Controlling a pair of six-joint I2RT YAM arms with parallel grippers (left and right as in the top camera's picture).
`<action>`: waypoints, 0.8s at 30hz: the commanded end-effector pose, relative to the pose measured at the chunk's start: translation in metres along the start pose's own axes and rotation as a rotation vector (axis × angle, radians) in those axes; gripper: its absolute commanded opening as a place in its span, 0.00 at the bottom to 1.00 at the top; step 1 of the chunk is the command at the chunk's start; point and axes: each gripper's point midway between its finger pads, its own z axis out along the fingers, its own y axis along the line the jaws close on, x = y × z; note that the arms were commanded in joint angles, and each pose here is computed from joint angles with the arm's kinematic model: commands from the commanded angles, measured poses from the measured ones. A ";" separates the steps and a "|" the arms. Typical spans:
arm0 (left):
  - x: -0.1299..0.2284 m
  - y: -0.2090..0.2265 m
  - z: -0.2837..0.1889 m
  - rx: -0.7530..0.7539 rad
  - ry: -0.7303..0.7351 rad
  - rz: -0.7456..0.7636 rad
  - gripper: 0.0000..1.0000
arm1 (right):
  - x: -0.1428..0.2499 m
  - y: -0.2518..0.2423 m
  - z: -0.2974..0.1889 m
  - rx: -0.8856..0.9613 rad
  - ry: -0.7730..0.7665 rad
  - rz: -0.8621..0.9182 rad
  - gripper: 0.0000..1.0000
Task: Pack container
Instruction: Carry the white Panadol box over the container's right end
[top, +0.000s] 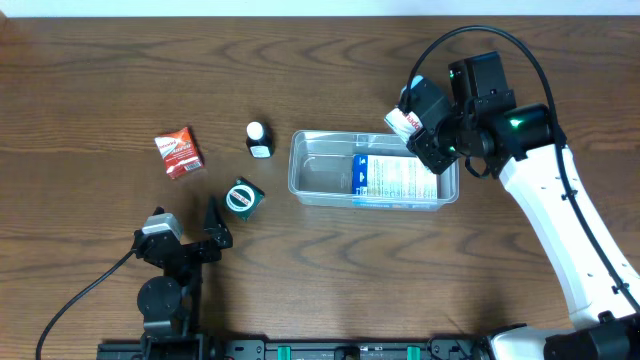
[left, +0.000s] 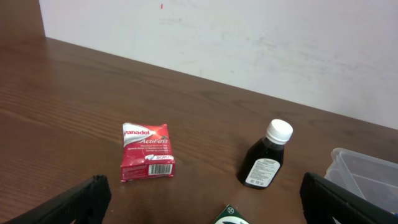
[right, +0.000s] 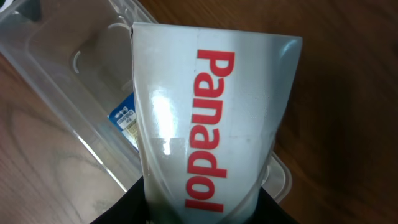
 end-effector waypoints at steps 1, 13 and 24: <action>0.017 0.007 0.001 -0.028 0.050 0.007 0.98 | -0.007 0.000 -0.004 0.009 -0.022 -0.028 0.33; 0.017 0.007 0.001 -0.028 0.050 0.007 0.98 | -0.008 0.000 -0.004 0.011 -0.025 -0.028 0.08; 0.017 0.007 0.001 -0.028 0.050 0.007 0.98 | -0.009 -0.006 0.002 0.040 -0.034 -0.038 0.14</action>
